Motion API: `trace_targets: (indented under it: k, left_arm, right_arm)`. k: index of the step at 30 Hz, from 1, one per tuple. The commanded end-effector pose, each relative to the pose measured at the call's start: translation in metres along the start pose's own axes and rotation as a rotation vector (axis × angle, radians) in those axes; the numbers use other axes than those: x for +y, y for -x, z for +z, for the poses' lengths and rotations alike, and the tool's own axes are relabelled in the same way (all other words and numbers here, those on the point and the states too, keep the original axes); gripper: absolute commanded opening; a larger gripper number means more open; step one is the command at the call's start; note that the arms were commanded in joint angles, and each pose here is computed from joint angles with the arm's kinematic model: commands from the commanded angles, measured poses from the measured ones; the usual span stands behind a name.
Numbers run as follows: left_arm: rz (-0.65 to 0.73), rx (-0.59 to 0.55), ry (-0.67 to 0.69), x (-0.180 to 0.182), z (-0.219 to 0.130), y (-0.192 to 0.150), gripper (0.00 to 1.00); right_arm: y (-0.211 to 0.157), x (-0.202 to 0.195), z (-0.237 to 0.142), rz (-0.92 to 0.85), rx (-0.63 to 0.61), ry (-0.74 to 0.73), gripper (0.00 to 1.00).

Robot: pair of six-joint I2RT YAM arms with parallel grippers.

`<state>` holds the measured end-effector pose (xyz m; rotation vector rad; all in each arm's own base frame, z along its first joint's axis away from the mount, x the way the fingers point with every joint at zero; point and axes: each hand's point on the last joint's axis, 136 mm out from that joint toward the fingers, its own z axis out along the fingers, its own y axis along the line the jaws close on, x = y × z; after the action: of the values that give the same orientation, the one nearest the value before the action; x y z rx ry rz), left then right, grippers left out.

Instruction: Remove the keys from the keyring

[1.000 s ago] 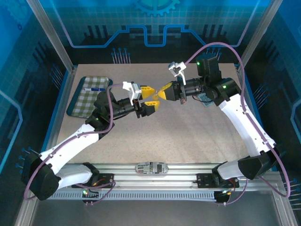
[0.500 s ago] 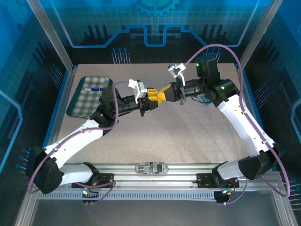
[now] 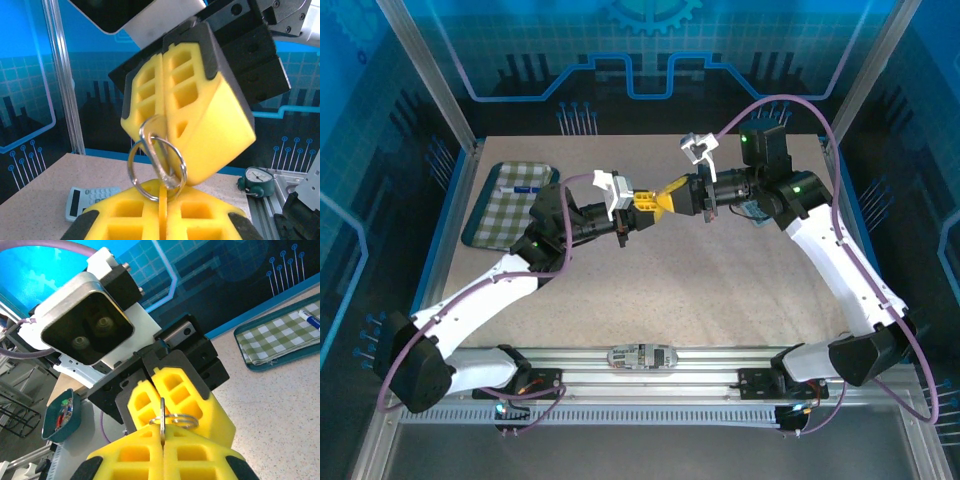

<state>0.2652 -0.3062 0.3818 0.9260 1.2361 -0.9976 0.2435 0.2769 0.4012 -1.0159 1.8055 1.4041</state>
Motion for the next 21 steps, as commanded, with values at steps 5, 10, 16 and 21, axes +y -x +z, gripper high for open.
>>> trace_targets:
  k: [5,10,16,21]
  left_arm:
    - [0.054,-0.021,0.001,-0.007,-0.007,0.011,0.0]
    - [0.056,-0.016,0.005,-0.008,-0.01,0.01,0.0]
    - [0.044,0.009,0.025,-0.004,-0.01,0.002,0.03]
    - [0.041,0.012,0.062,0.002,-0.01,-0.002,0.29]
  right_arm:
    - [0.006,-0.011,-0.009,0.022,-0.043,-0.065,0.0]
    - [0.009,-0.013,-0.012,0.024,-0.06,-0.071,0.0]
    - [0.013,-0.008,-0.013,0.024,-0.072,-0.05,0.0]
    - [0.013,-0.003,-0.013,0.03,-0.067,-0.04,0.0]
